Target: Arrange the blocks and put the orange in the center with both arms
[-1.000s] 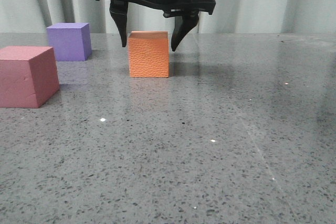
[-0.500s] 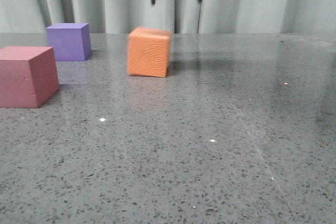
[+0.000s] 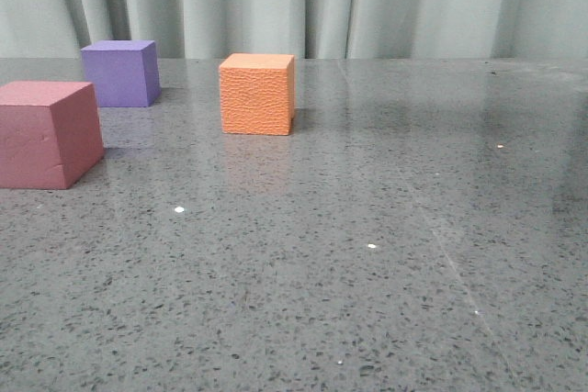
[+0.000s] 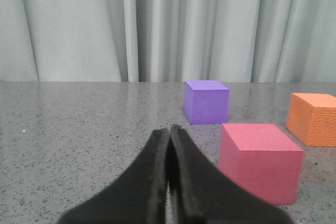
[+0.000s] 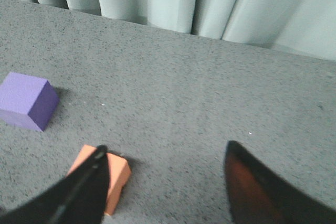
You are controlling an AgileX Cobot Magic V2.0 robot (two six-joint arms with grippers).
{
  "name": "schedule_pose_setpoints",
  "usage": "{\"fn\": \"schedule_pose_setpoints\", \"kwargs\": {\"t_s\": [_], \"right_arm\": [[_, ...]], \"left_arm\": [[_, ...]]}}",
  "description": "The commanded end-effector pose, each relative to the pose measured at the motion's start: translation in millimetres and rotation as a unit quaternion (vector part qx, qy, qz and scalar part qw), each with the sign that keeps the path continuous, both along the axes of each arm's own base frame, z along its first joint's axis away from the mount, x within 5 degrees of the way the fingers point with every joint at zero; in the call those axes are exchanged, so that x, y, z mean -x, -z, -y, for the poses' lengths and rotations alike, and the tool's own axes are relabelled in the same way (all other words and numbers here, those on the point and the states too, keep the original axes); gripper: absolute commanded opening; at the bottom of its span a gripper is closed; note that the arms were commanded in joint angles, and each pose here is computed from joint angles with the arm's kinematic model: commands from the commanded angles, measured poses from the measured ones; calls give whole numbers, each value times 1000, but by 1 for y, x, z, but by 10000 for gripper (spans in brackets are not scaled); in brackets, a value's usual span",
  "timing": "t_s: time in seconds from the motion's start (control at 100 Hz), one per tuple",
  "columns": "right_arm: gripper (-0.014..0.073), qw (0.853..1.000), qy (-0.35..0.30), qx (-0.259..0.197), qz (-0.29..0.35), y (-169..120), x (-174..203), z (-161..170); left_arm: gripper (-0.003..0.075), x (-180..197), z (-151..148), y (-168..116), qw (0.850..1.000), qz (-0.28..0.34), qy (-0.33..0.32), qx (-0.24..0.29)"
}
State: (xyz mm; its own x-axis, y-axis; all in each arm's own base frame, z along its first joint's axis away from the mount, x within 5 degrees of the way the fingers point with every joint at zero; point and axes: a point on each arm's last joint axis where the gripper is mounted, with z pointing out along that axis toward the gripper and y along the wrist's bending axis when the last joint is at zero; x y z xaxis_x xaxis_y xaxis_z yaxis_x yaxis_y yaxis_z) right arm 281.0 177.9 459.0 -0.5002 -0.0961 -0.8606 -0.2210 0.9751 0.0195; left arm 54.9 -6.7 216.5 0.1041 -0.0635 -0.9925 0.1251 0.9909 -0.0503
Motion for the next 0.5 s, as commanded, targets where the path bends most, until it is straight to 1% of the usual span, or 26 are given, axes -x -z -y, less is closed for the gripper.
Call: {"fn": "schedule_pose_setpoints", "kwargs": {"t_s": [0.0,0.17,0.26,0.28,0.39,0.49], "right_arm": [[302,997,-1,-10,71,-22,26,30],[9,998,20,7,57,9,53,69],[-109,998,28,16,51,30,69,88],[-125,998,29,16,50,35,72,92],[-115,998,33,20,49,60,91,108],[-115,998,30,17,60,75,106,119]], "left_arm": [[-19,1,1,10,1000,26,8,5],[-19,1,1,10,1000,26,8,5],[-19,1,1,10,1000,26,8,5],[-19,1,1,10,1000,26,8,5],[-19,1,1,10,1000,26,8,5],[-19,1,1,10,1000,26,8,5]]}}
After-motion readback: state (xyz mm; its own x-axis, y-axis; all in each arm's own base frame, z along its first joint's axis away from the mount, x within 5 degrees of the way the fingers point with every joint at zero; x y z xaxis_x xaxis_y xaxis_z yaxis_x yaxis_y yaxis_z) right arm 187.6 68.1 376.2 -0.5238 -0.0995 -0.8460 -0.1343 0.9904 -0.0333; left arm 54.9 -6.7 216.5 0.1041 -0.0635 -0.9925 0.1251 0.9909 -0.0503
